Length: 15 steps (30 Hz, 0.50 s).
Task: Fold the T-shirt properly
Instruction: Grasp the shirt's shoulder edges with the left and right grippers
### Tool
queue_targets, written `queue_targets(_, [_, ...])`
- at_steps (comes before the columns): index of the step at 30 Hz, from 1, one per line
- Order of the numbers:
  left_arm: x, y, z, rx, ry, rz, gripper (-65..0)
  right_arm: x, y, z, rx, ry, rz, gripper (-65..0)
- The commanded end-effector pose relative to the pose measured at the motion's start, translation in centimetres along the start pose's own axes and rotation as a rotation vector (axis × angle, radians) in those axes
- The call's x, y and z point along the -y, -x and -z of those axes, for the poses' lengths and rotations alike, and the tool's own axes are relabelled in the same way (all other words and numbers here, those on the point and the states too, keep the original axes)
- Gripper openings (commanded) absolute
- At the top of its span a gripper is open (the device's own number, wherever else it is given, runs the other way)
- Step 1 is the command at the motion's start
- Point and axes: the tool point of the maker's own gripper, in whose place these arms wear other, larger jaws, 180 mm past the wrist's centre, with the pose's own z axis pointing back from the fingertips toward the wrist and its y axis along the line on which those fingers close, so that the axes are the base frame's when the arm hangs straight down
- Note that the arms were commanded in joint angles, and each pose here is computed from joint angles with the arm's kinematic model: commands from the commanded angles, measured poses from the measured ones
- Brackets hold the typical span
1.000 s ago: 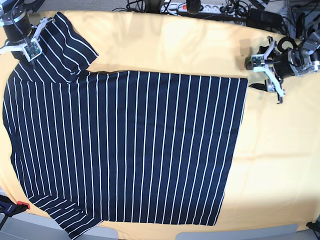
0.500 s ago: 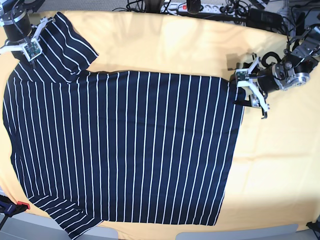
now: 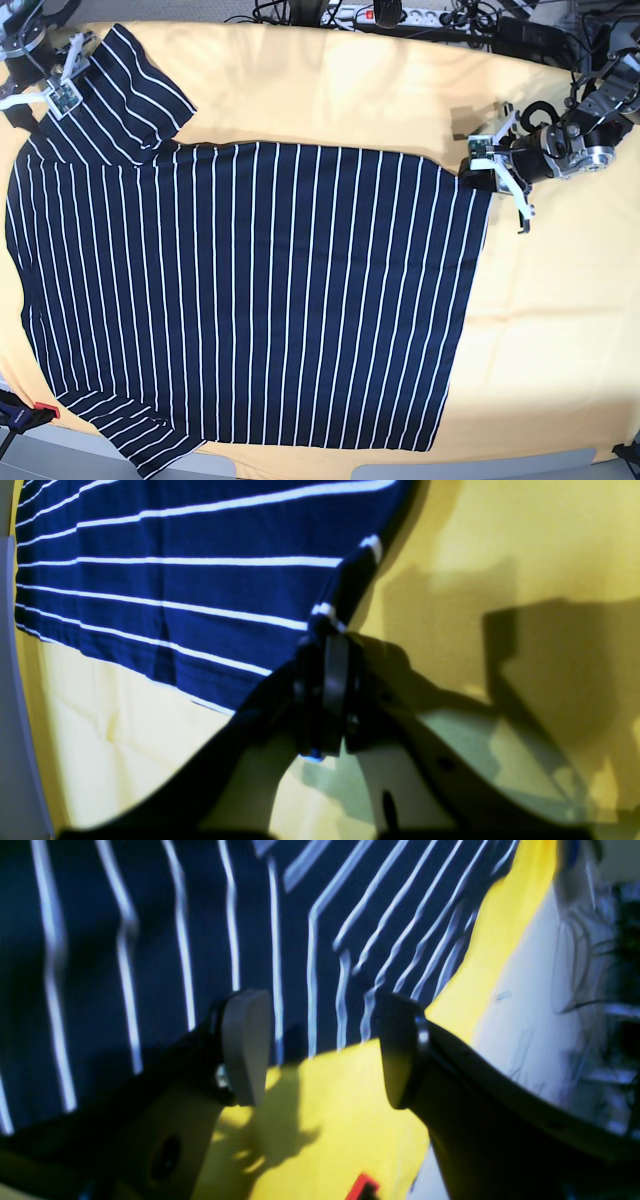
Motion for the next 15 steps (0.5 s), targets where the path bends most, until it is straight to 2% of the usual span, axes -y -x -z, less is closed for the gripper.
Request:
queue_targets(1, [-0.9, 0.5, -0.6, -0.020, -0.015, 0.012, -65.0, -0.5, -0.4, -0.2, 0.023, -0.039, -0.008, -28.6])
queue_targets(10, [-0.8, 0.5, -0.6, -0.020, -0.014, 0.009, -65.0, -7.6, -5.1, -3.2, 0.202, -0.437, 0.082, -28.6])
queue_targets(13, [-0.9, 0.6, -0.6, -0.023, -0.015, 0.009, -65.0, -8.8, -4.8, -3.7, 0.191, -0.469, 0.108, -28.6])
queue_targets(15, [-0.9, 0.6, -0.6, -0.022, -0.015, 0.009, -65.0, -8.5, -4.2, -3.2, 0.159, -0.420, 0.116, -28.6])
